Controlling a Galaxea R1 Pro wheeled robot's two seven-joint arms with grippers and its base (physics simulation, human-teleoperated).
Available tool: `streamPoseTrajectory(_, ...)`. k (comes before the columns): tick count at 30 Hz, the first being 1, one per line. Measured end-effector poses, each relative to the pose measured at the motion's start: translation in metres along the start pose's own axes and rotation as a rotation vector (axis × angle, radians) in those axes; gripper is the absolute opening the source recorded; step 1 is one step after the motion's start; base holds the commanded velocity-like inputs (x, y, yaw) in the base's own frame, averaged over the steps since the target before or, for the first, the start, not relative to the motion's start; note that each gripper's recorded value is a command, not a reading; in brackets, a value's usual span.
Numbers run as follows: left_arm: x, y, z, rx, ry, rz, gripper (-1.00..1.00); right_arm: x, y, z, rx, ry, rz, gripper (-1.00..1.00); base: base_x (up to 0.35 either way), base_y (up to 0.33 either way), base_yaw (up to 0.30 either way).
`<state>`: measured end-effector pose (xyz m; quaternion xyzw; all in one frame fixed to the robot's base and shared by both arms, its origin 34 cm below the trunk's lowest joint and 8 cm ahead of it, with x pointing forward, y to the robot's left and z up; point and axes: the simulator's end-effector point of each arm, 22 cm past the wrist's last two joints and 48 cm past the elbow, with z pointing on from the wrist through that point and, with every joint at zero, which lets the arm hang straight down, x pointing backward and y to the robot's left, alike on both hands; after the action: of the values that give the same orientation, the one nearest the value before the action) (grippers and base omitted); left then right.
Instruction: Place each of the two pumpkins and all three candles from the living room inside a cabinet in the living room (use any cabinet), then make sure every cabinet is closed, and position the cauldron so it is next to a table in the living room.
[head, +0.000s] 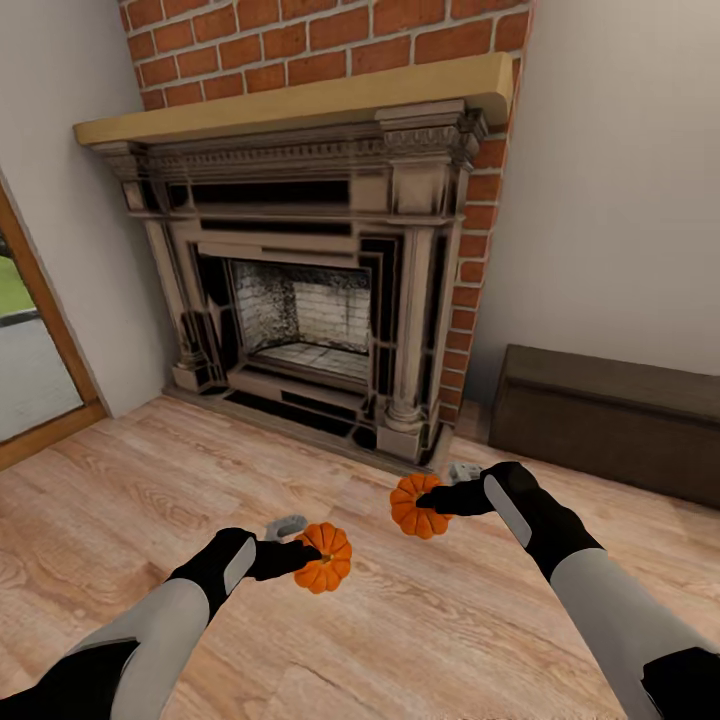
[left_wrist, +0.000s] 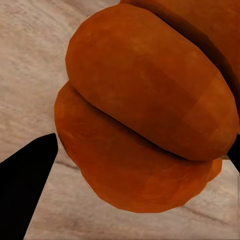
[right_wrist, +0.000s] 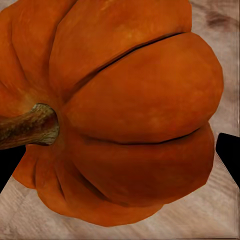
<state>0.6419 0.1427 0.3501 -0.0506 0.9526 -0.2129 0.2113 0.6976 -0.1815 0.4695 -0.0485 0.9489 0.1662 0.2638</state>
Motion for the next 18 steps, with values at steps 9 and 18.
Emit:
streamPoseTrajectory(9, -0.0032, -0.0015, -0.0034, 0.001, -0.008, 0.003, -1.00, -0.0031, 0.0011, -0.0042, 0.000, -0.008, -0.003, -1.00, 0.000, 0.000, -0.251)
streamPoseTrajectory(18, -0.0058, -0.0036, -0.0065, 0.002, -0.015, 0.008, -1.00, -0.0060, 0.0022, -0.0081, 0.001, -0.016, -0.004, -1.00, 0.000, 0.000, -0.252)
